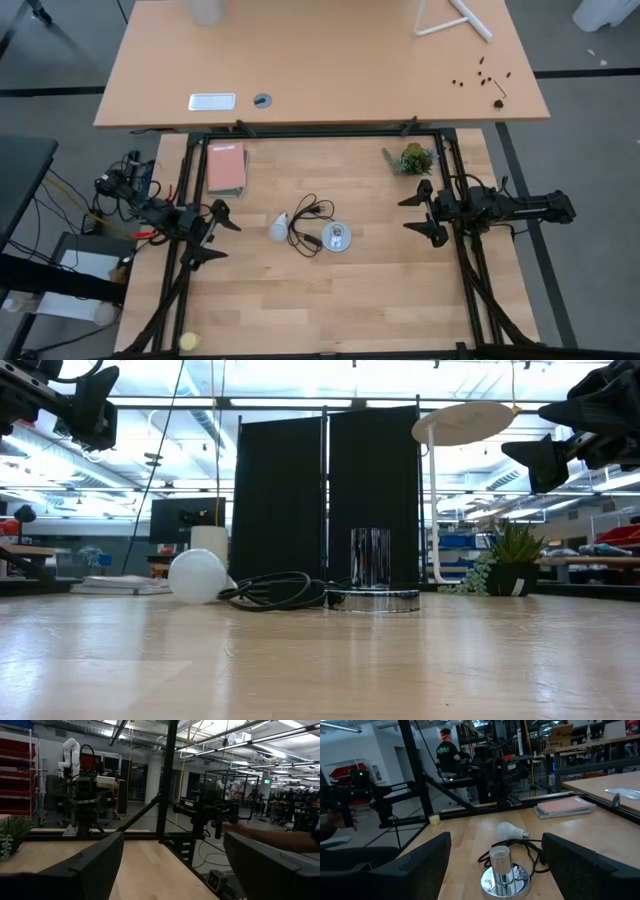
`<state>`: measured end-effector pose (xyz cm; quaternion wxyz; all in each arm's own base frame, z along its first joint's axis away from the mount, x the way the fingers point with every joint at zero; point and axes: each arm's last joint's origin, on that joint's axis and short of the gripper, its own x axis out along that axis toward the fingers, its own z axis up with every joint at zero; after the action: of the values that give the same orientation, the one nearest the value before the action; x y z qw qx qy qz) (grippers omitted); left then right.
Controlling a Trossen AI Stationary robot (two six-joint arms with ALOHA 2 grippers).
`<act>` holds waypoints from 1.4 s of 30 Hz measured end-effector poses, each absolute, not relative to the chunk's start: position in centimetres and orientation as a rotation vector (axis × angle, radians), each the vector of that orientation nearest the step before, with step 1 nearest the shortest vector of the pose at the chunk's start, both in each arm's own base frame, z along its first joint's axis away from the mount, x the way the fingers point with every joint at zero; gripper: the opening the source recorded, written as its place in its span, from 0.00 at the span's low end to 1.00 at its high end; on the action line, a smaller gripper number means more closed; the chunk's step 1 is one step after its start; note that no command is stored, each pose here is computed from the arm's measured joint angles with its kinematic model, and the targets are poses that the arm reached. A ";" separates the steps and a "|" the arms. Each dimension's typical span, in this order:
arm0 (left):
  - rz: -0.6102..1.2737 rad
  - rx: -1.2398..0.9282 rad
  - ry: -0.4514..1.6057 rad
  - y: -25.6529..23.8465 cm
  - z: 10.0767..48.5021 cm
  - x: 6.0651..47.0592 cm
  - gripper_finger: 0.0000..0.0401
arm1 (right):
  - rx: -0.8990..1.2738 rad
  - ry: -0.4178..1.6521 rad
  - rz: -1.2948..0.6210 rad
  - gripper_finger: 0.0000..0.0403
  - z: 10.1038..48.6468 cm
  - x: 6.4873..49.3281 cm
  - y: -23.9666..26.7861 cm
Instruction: Screw lightbulb
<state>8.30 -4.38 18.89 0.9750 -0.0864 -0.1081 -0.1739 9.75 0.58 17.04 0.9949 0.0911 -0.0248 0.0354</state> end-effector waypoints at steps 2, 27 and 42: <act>-0.350 -0.174 -0.218 -4.4 18.9 8.3 0.88 | 0.182 -0.050 0.071 0.80 17.1 9.8 0.6; -0.366 -0.289 -0.211 -4.4 19.0 8.3 0.88 | 0.220 -0.238 0.011 0.80 18.8 9.5 0.3; -0.357 -0.417 -0.263 -4.2 19.7 8.1 0.88 | 0.196 -0.261 -0.126 0.80 18.9 9.4 -0.1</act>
<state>8.13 -4.19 19.68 0.9541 -0.2053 -0.1294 -0.1756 9.44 -0.05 18.89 0.9848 0.0975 -0.1296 -0.0626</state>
